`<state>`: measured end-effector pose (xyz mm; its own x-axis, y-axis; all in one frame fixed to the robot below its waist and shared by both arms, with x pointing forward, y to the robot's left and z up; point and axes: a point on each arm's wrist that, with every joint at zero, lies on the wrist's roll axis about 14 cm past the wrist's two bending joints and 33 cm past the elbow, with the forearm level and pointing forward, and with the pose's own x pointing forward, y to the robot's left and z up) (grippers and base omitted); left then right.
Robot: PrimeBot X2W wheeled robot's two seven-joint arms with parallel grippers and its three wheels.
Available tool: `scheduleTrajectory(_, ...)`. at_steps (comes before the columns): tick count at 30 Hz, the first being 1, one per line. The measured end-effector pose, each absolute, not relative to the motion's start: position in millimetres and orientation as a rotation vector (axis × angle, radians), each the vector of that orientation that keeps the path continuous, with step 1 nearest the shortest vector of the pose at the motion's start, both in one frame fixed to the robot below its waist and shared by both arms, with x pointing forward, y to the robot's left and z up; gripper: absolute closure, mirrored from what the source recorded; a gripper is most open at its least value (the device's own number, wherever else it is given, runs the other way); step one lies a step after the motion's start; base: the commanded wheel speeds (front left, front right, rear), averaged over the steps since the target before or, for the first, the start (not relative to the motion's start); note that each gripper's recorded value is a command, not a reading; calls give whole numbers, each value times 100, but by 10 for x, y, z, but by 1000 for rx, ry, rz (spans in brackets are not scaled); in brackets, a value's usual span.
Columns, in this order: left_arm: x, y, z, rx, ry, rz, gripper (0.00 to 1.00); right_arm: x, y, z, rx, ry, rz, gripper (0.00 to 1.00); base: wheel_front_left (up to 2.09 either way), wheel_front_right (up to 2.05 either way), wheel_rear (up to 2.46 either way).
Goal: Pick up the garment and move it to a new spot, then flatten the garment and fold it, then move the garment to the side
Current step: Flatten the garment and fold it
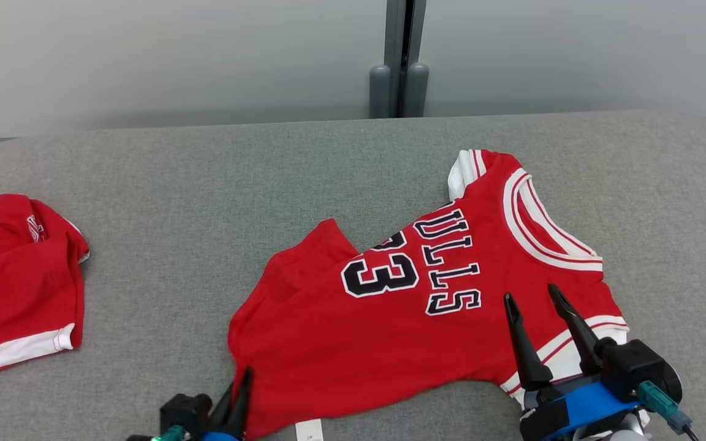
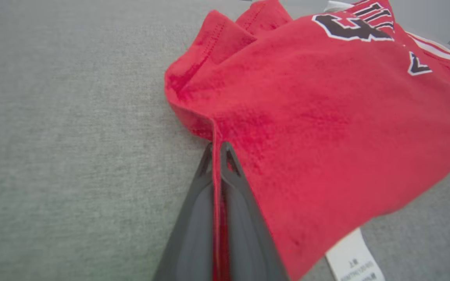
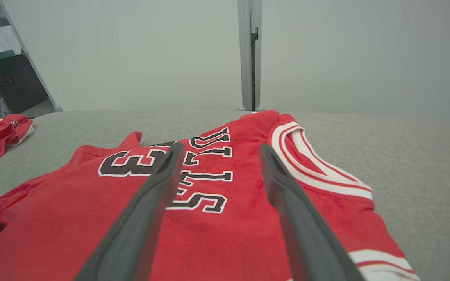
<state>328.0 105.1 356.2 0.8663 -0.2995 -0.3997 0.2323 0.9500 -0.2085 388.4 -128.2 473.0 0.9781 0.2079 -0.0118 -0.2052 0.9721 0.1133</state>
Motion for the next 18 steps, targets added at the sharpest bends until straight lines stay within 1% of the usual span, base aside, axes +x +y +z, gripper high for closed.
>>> scheduleTrajectory(5,3451,1404,3778,-161,355,-182,100,3879,-1274,4752,116,18,210,0,0,0,0)
scheduleTrajectory(10,3525,1726,3930,-145,294,-104,100,3885,-1278,4736,118,22,208,0,0,0,0)
scheduleTrajectory(13,3523,1860,3941,-134,290,-72,100,3888,-1281,4718,118,28,207,0,0,0,0)
scheduleTrajectory(15,3487,1855,3887,-132,309,-75,100,3887,-1284,4707,118,31,206,0,0,0,0)
scheduleTrajectory(16,3473,1828,3867,-138,316,-80,61,3887,-1286,4699,118,34,205,0,0,0,0)
scheduleTrajectory(17,3473,1810,3867,-146,316,-82,0,3886,-1288,4694,118,35,205,0,0,0,0)
scheduleTrajectory(18,3476,1811,3871,-149,315,-80,0,3883,-1291,4692,118,36,204,0,0,0,0)
